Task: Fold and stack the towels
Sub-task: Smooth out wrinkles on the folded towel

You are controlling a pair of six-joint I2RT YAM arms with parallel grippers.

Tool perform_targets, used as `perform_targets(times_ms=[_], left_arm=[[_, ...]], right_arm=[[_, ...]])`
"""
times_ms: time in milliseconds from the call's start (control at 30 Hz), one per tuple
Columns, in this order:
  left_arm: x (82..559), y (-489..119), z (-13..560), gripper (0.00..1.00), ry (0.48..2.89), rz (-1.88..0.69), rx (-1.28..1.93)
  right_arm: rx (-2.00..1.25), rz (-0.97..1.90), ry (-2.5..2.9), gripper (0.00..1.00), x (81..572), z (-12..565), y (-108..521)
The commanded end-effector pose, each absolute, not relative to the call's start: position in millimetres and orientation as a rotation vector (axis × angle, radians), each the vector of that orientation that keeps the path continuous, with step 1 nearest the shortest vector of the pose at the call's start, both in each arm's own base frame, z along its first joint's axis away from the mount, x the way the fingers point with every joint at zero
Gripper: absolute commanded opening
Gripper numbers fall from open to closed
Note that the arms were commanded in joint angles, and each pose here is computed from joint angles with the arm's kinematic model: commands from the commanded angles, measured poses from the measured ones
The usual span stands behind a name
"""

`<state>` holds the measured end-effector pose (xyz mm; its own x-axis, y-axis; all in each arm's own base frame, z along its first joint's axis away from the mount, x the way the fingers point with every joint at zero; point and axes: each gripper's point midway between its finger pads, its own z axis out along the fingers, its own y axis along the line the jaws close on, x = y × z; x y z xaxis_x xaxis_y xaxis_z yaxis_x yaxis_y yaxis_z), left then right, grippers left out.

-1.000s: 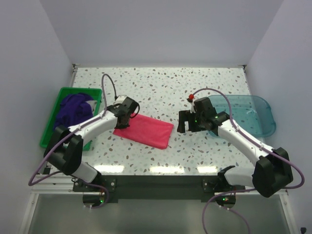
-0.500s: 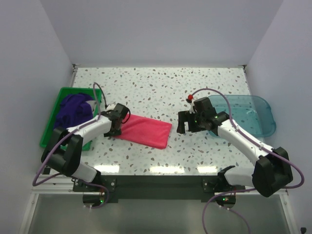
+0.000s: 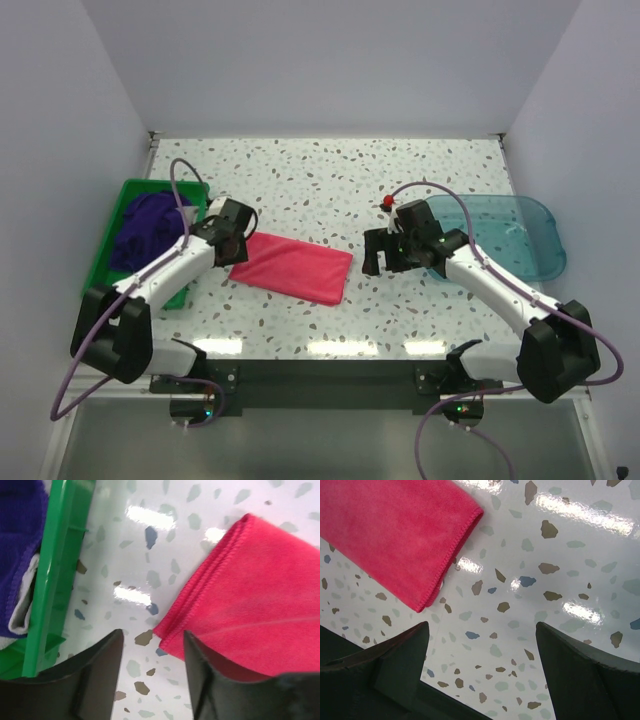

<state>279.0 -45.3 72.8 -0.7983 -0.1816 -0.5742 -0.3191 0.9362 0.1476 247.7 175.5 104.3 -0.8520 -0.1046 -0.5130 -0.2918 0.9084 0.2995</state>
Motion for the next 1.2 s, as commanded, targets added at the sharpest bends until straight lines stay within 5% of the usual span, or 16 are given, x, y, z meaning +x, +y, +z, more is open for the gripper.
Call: perform_targets(times_ms=[0, 267, 633, 833, 1167], left_arm=[[308.4, -64.3, 100.8, 0.53, 2.437, 0.177, -0.296], [338.7, -94.8, 67.4, 0.22, 2.507, 0.078, -0.199], [355.0, -58.9, 30.0, 0.17, 2.547, 0.298, -0.264], [363.5, -53.4, 44.1, 0.31, 2.511, 0.314, -0.265], [334.2, -136.6, 107.4, 0.92, 2.421, 0.056, 0.134]], right_arm=[[-0.291, 0.51, 2.52, 0.9, 254.9, 121.1, 178.3], [-0.25, 0.511, 2.521, 0.9, 259.1, 120.4, 179.7], [-0.196, 0.485, 2.543, 0.9, 257.4, 111.1, 175.2], [-0.185, 0.454, 2.547, 0.9, 256.3, 109.3, 170.4], [-0.035, 0.421, 2.522, 0.97, 255.6, 119.1, 160.2]])
